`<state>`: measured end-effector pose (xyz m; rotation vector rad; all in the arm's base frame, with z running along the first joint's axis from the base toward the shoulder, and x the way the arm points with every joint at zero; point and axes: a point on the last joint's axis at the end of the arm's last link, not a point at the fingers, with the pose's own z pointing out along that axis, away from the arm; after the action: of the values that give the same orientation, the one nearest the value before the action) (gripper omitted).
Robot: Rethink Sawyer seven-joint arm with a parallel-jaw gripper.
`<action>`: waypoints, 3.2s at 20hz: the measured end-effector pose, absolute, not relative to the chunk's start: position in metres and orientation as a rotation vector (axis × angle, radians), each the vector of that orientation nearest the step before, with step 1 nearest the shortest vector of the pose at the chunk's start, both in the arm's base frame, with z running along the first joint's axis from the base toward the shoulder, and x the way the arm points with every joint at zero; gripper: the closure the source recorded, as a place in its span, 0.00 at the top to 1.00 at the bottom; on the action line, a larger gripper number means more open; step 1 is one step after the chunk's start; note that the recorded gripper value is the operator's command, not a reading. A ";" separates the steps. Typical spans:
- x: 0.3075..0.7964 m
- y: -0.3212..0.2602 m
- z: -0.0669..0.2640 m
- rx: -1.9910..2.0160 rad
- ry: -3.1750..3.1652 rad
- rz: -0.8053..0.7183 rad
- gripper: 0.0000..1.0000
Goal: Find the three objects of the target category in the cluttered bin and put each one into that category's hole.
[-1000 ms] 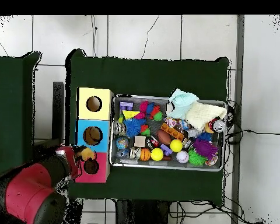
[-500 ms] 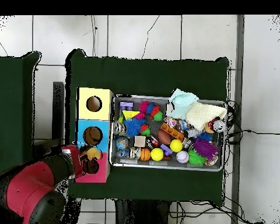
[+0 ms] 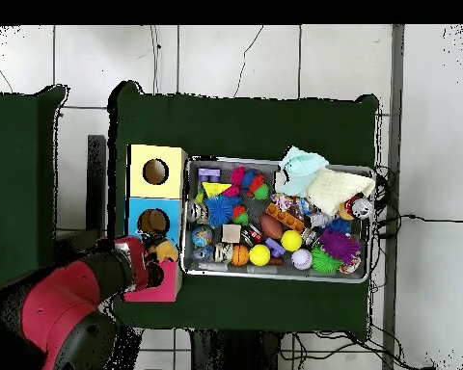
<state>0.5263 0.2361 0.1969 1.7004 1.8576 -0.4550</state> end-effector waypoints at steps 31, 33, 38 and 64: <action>0.503 0.266 0.134 1.660 1.741 -0.496 0.00; 0.502 0.267 0.130 1.676 1.723 -0.487 0.00; 0.507 0.268 0.125 1.680 1.693 -0.446 0.00; 0.514 0.268 0.132 1.582 1.715 -0.384 0.00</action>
<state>0.5140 0.2676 0.1318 1.5824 1.7150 -0.3837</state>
